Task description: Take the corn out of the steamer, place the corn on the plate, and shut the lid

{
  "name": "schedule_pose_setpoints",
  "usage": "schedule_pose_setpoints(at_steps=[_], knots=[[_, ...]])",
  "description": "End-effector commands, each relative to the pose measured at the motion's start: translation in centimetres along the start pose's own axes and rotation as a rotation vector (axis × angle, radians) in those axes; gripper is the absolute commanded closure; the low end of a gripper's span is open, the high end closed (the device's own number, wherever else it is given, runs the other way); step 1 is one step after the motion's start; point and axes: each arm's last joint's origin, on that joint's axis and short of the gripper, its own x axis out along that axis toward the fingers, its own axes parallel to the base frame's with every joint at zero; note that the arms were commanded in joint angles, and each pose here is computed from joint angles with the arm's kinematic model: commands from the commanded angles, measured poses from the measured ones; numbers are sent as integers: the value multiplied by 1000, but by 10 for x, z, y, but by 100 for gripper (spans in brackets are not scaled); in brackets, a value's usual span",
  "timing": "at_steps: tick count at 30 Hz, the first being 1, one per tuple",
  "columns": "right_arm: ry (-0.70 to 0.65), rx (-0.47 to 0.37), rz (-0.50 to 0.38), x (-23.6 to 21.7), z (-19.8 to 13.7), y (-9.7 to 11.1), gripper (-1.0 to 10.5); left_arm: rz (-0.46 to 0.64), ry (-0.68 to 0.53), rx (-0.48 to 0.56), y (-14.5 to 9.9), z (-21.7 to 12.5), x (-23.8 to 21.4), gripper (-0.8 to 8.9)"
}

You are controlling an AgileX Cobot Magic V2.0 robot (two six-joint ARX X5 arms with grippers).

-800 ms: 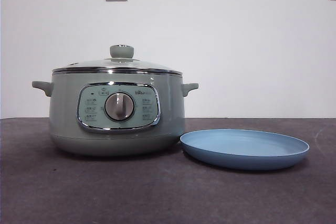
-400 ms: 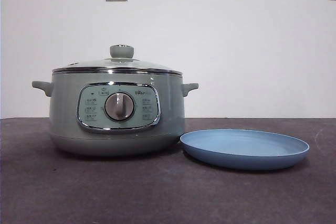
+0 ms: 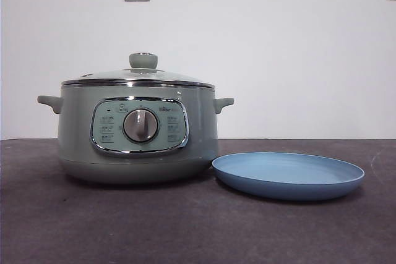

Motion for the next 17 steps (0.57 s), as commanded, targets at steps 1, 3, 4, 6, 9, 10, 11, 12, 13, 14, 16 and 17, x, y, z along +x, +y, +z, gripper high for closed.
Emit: schedule_pose_setpoints(at_steps=[1,3,4,6,9,10,11,12,13,14,16,17], knots=[[-5,0,3,-1,1,1,340,-5,-10,14,1,3,4,185],[-5,0,3,-1,1,1,340,-7,-17,19,4,7,9,185],[-5,0,3,-1,1,1,340,-9,-21,21,5,8,11,185],[-5,0,3,-1,1,1,341,-17,-25,25,8,12,20,185],[-5,0,3,-1,1,1,341,-50,-21,31,13,19,37,185],[-5,0,3,-1,1,1,341,-60,-20,33,14,20,43,185],[-5,0,3,-1,1,1,341,-68,-20,38,16,23,51,185],[-5,0,3,-1,1,1,341,-77,-21,42,17,25,57,185],[-5,0,3,-1,1,1,341,-84,-24,47,18,27,63,185],[-5,0,3,-1,1,1,341,-94,-29,53,19,29,71,185],[-5,0,3,-1,1,1,342,-112,-38,66,20,32,85,185],[-5,0,3,-1,1,1,342,-121,-43,73,21,34,93,185]])
